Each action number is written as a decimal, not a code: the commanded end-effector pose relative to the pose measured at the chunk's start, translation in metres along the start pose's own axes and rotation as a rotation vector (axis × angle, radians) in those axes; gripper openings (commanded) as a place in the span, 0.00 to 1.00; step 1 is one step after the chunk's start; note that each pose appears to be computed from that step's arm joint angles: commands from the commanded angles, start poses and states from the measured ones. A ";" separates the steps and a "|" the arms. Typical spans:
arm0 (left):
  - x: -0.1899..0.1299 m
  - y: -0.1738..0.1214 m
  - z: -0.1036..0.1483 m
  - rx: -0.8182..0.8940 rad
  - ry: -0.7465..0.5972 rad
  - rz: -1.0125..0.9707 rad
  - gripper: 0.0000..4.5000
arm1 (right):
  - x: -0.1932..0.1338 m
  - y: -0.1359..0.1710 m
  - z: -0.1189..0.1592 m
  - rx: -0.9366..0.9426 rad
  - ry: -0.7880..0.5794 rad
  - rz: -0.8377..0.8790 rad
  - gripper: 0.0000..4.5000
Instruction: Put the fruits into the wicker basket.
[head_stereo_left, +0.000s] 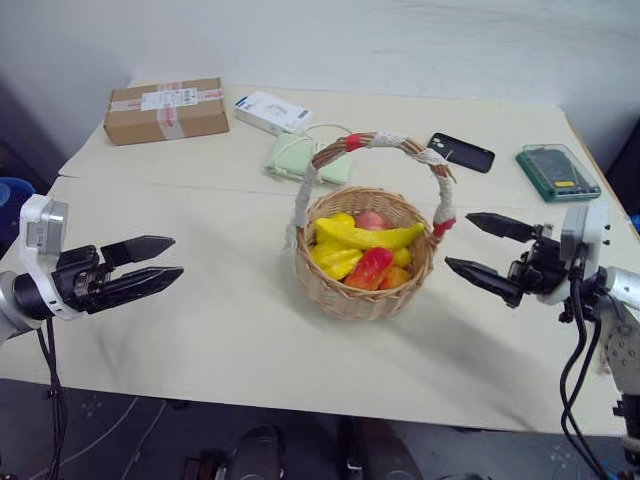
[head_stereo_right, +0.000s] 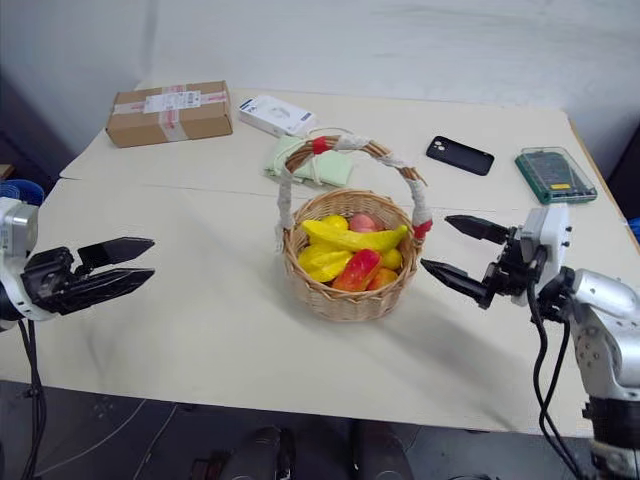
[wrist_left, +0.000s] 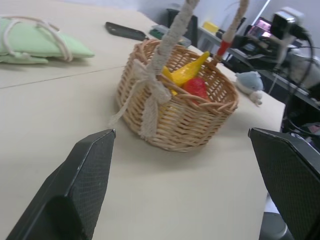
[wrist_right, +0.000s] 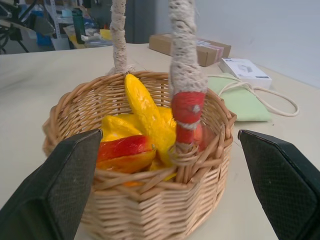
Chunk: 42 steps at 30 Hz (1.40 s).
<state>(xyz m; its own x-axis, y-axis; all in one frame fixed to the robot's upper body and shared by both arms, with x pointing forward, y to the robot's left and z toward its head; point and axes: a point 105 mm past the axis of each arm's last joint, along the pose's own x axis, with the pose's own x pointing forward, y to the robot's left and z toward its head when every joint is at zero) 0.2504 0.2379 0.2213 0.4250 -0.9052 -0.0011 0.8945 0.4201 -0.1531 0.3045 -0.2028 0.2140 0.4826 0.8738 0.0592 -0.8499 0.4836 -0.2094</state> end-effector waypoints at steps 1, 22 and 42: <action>0.024 -0.026 0.014 0.146 -0.043 -0.192 0.99 | 0.018 -0.008 0.003 -0.013 0.070 0.124 1.00; 0.044 -0.033 -0.003 0.187 -0.021 -0.272 1.00 | 0.034 -0.006 0.030 0.026 -0.087 0.172 0.03; 0.087 0.005 -0.009 0.156 -0.116 -0.280 1.00 | -0.140 -0.034 0.031 -0.138 -0.053 -0.837 0.03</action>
<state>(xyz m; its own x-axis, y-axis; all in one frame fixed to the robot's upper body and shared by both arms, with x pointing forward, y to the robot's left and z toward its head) 0.2883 0.1589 0.2099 0.1514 -0.9799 0.1300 0.9880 0.1541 0.0112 0.2629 -0.3296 0.2326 0.9304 0.2778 0.2390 -0.2419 0.9555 -0.1690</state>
